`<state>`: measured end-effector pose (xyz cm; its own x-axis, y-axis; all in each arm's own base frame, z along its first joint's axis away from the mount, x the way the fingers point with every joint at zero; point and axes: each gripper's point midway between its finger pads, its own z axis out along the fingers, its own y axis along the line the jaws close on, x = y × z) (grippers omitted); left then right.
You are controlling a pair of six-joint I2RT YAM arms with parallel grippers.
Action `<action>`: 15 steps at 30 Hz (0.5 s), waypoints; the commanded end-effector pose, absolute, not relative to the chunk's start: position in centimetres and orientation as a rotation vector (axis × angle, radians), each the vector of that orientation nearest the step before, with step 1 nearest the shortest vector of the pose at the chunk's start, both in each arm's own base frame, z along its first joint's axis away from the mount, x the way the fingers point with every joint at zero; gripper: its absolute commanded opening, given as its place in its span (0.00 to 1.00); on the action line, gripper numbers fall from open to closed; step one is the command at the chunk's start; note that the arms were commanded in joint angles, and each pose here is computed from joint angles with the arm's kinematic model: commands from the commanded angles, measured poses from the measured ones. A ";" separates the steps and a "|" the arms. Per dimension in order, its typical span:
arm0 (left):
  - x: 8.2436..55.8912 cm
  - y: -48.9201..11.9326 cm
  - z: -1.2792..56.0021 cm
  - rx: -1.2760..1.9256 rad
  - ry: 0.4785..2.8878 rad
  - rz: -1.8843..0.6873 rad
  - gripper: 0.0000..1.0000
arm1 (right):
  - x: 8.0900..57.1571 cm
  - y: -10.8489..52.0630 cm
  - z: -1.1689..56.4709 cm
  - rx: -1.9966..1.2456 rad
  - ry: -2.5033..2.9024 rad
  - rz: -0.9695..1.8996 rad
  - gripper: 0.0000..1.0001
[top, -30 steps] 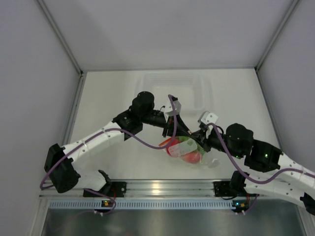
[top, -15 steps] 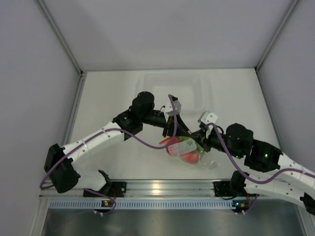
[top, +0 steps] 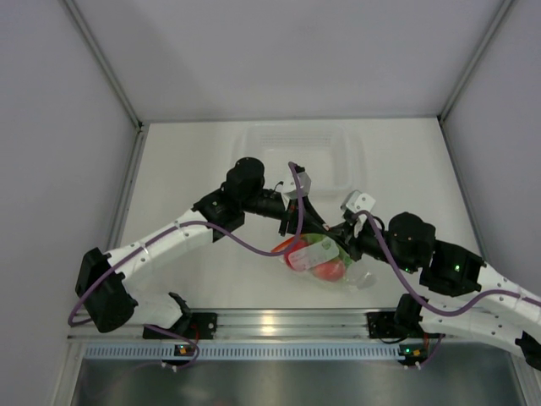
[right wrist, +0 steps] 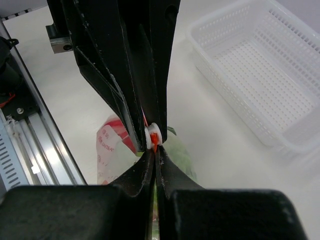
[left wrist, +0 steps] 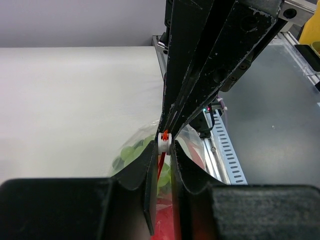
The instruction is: Open the zip-top bag and remove the fake food
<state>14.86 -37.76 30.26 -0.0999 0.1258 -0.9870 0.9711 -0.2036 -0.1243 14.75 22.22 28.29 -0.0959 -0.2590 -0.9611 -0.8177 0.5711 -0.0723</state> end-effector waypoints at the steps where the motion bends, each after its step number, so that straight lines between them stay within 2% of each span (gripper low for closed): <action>1: 14.9 -37.9 31.5 1.393 1.202 -1.382 0.00 | 15.4 21.9 32.2 -0.785 1.546 0.644 0.00; 15: 15.0 -37.2 26.8 1.423 1.286 -1.364 0.00 | 15.2 19.5 34.1 -0.692 1.509 0.628 0.00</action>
